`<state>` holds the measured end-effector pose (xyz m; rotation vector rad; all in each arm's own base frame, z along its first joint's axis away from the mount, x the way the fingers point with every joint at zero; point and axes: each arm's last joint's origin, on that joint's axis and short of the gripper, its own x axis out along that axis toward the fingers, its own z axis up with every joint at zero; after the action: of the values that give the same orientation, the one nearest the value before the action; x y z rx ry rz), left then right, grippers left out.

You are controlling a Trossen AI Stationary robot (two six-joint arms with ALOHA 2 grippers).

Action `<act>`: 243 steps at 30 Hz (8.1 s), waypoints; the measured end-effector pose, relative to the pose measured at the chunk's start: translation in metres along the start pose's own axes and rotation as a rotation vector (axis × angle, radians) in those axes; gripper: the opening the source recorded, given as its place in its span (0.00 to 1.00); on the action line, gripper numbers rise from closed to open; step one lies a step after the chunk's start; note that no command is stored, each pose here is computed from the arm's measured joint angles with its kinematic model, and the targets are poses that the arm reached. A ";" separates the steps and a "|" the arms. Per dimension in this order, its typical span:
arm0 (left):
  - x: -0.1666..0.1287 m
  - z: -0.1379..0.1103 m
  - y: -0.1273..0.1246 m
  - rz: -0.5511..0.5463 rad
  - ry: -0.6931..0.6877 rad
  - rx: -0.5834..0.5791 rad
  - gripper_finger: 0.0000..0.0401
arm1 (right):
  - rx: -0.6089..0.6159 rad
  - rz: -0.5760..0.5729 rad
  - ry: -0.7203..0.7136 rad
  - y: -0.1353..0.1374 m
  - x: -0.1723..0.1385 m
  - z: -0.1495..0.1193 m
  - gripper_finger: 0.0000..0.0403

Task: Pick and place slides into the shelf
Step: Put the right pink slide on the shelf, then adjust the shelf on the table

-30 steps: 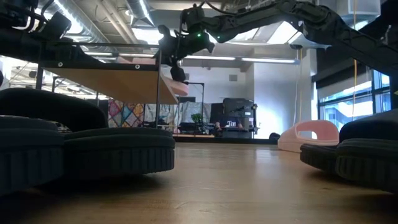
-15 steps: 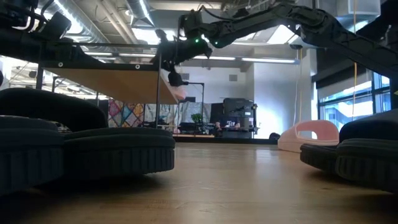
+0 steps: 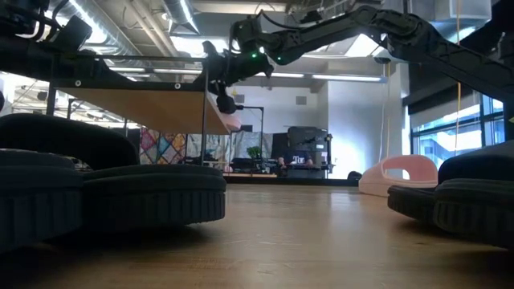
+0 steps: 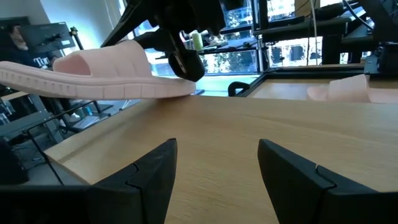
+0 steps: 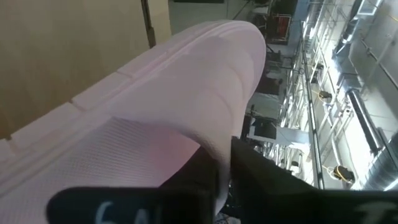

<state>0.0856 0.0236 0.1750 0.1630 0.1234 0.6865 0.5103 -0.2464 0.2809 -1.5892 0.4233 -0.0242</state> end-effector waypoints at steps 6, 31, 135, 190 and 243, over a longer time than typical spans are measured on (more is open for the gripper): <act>0.000 0.000 0.000 0.001 0.001 -0.004 0.54 | 0.012 -0.010 0.001 -0.001 0.000 0.000 0.18; 0.000 0.000 0.000 0.000 0.001 -0.007 0.54 | 0.139 0.005 0.027 0.000 0.000 -0.001 0.19; 0.000 0.000 0.000 0.001 0.002 -0.013 0.54 | 0.440 0.130 0.341 -0.018 -0.027 0.010 0.56; -0.021 0.051 0.020 -0.071 -0.064 -0.122 0.54 | 1.279 0.683 0.753 0.003 -0.116 -0.025 0.56; -0.031 0.059 -0.049 -1.130 0.086 -0.148 0.54 | 1.297 0.565 0.926 -0.059 -0.189 0.117 0.56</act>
<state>0.1020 -0.0401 0.2250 -0.0895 0.2179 -0.4254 0.3811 -0.0803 0.3748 -0.0596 1.2407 -0.5077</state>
